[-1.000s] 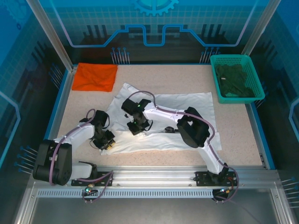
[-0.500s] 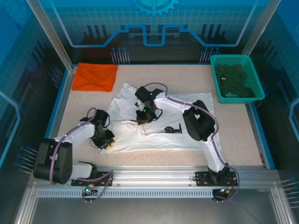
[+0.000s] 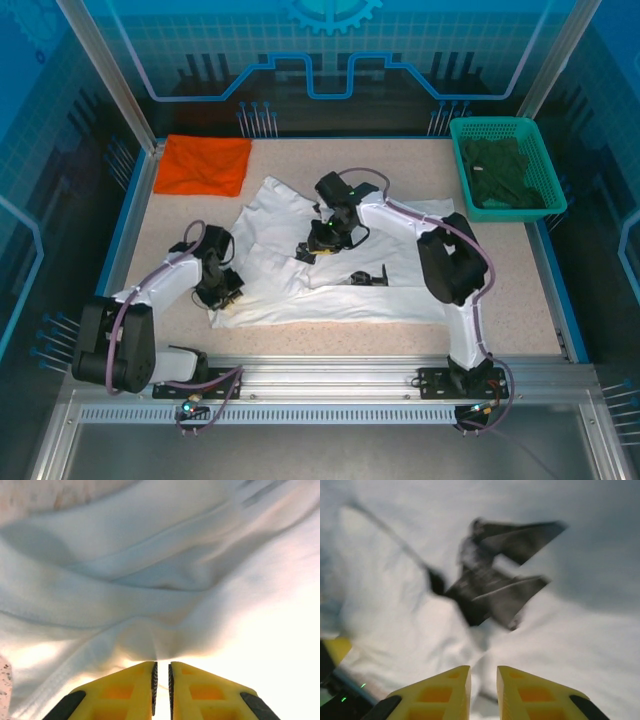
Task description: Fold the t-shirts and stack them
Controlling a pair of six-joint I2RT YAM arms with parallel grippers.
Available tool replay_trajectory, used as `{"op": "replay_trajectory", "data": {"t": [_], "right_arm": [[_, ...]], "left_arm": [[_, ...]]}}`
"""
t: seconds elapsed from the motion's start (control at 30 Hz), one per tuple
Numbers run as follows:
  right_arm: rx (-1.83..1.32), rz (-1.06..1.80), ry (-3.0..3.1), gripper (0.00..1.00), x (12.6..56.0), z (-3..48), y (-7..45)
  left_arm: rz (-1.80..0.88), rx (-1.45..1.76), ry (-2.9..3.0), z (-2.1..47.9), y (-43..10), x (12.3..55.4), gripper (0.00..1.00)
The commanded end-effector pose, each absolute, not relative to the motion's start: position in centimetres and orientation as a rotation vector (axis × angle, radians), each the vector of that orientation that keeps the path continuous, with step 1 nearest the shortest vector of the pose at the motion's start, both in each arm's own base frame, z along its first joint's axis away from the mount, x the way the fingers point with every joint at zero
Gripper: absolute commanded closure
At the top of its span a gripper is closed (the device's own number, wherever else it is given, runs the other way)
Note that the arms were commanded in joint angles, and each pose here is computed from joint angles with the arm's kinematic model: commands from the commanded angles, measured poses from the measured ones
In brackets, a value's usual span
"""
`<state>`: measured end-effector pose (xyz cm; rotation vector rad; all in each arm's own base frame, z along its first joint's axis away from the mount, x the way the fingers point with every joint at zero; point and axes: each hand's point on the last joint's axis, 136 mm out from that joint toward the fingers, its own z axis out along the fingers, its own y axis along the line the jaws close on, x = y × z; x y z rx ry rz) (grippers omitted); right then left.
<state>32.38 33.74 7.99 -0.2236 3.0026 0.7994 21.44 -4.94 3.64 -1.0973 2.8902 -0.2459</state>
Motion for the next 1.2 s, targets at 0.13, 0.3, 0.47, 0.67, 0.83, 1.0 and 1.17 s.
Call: {"op": "replay_trajectory", "data": {"t": [0.13,0.3,0.47,0.67,0.83,1.0,1.17], "right_arm": [[-0.367,0.955,3.014,0.77,28.0,8.2,39.0],[-0.231,0.873,3.126,0.77,28.6,4.3,38.5],[-0.146,0.786,3.197,0.74,29.7,2.0,36.5],[-0.073,0.734,3.179,0.55,30.6,2.7,33.7],[0.011,0.765,3.108,0.49,31.5,4.6,31.4],[-0.052,0.893,2.970,0.43,31.3,9.0,31.6],[0.010,0.812,2.951,0.41,30.5,9.4,28.6]], "left_arm": [[-0.458,-0.887,2.735,10.5,-8.1,28.0,0.81],[-0.542,-0.969,2.749,6.6,-9.6,29.1,0.81],[-0.373,-1.068,2.842,1.7,-8.3,27.9,0.83],[-0.067,-1.087,2.880,0.1,-4.9,25.6,0.82],[-0.021,-1.127,2.843,1.0,-2.9,25.2,0.80],[-0.129,-1.114,2.778,4.2,-2.1,27.3,0.60],[-0.193,-1.052,2.661,8.6,-1.3,30.6,0.53]]}}
